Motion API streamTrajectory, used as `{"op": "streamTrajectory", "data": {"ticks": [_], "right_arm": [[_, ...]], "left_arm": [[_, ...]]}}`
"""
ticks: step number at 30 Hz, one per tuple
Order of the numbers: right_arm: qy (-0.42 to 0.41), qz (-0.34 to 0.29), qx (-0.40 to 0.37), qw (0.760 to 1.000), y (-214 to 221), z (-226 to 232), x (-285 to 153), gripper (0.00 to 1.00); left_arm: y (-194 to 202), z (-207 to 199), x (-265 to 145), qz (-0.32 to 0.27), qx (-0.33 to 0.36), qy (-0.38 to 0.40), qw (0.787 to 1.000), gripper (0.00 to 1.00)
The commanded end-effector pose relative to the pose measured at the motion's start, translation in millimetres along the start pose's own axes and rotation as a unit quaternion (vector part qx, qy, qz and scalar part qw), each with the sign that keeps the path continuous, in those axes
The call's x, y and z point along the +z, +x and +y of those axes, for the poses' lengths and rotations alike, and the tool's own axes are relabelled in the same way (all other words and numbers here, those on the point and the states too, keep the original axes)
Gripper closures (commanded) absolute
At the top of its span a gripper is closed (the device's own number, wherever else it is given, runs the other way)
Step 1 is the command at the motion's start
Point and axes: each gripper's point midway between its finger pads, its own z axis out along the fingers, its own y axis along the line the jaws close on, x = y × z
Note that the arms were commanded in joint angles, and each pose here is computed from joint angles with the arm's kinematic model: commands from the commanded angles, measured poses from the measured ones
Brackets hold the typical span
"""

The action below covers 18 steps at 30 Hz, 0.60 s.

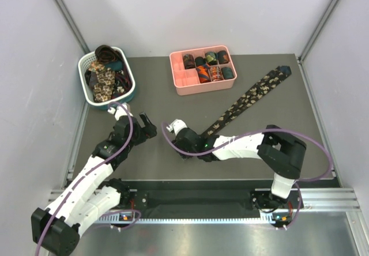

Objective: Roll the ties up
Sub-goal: Roll the tie

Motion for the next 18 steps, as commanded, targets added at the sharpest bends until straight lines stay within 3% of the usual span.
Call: {"op": "streamTrajectory", "data": {"ticks": [1, 6, 10, 13, 18], "right_arm": [[0.011, -0.014, 0.009, 1.000, -9.4, 8.1, -0.9, 0.47], [0.019, -0.008, 0.013, 1.000, 1.8, 13.5, 1.5, 0.54], [0.025, -0.013, 0.028, 0.999, 3.7, 14.7, 1.8, 0.85], [0.018, -0.028, 0.045, 0.998, -1.7, 16.0, -1.8, 0.96], [-0.017, -0.049, 0.069, 0.996, -10.6, 16.5, -13.9, 1.00]], "left_arm": [[-4.8, 0.8, -1.0, -0.011, 0.004, 0.002, 1.000, 0.04], [-4.2, -0.4, -0.3, -0.010, 0.011, 0.006, 1.000, 0.04], [3.4, -7.2, 3.5, 0.005, 0.032, 0.030, 0.999, 0.04], [15.2, -12.0, 6.8, 0.034, 0.039, 0.045, 0.998, 0.04], [31.9, -25.9, 10.9, 0.057, 0.052, 0.102, 0.992, 0.04]]}}
